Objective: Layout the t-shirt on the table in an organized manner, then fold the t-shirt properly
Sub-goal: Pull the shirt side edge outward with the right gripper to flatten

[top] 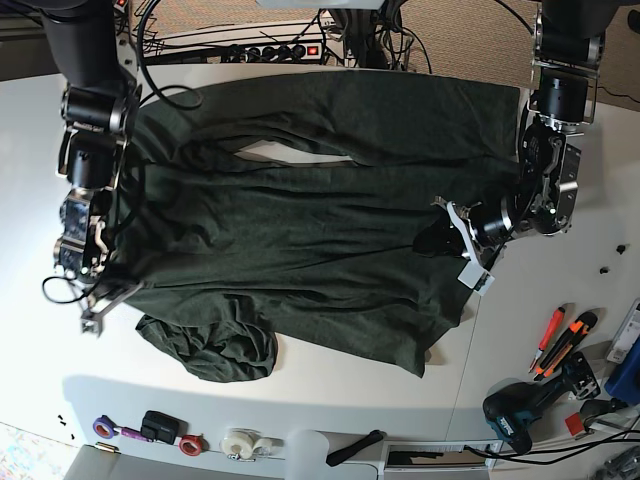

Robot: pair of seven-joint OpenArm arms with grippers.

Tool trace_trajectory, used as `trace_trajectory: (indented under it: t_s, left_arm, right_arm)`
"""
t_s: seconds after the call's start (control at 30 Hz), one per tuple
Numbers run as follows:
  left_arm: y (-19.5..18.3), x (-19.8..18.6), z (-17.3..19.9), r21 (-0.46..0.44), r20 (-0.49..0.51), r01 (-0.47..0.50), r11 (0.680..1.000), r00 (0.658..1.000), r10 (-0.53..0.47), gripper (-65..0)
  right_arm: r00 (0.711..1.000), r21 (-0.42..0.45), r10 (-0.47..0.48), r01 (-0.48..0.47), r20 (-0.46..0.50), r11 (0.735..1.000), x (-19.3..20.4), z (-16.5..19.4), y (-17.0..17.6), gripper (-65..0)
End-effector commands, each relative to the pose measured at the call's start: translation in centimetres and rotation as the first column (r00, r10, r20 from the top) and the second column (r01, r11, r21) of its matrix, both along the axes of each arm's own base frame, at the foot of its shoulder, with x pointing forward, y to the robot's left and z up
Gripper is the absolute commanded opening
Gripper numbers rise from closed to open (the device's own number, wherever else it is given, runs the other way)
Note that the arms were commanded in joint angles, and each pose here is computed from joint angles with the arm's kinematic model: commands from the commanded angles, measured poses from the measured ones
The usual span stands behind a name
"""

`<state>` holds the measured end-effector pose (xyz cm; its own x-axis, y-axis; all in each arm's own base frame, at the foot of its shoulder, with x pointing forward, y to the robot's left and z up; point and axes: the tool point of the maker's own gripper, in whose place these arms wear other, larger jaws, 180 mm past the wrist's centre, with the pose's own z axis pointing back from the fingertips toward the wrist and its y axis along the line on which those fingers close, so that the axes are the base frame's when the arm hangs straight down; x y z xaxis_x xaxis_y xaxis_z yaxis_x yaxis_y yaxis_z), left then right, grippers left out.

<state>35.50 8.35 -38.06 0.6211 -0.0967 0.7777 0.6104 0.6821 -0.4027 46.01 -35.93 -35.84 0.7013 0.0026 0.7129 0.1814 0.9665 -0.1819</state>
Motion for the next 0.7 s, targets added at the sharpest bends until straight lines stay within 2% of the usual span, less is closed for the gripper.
trace_trajectory:
  t_s: [0.0,0.17,0.23,0.33,0.47,0.57,0.67]
  left_arm:
    - [0.2,1.2,1.8,-0.025,0.055,-0.006,1.0,0.998,0.007,-65.0]
    - [0.2,1.1,1.8,-0.025,0.054,-0.006,1.0,0.999,0.007,-65.0]
    - [0.2,1.2,1.8,-0.027,0.056,-0.007,1.0,0.998,0.008,-65.0]
    - [0.2,1.5,2.3,-0.041,0.074,-0.015,0.999,0.997,0.018,-65.0]
    - [0.2,1.8,2.5,-0.04,0.095,-0.021,0.999,0.995,0.025,-65.0]
    - [0.4,1.8,2.0,-0.003,0.098,-0.015,1.0,0.995,0.015,-65.0]
    - [0.4,1.8,2.1,-0.005,0.1,-0.016,1.0,0.995,0.016,-65.0]
  right_arm:
    - [0.993,-0.033,-0.012,0.016,0.117,0.999,2.3,4.1,-1.3,-65.0]
    - [0.964,-0.079,-0.009,0.031,0.267,0.996,4.5,8.2,-1.9,-65.0]
    - [0.957,-0.071,-0.01,0.032,0.289,0.997,5.1,9.1,-1.9,-65.0]
    - [0.97,-0.023,-0.018,0.025,0.241,0.999,4.9,9.0,-1.7,-65.0]
    - [0.981,0.123,0.026,-0.05,0.19,0.991,2.6,8.5,-1.1,-65.0]
    - [0.984,0.134,0.079,-0.101,0.158,0.986,-0.2,8.3,-1.3,-65.0]
    - [0.99,0.135,0.096,-0.109,0.101,0.985,-3.7,7.3,-1.8,-65.0]
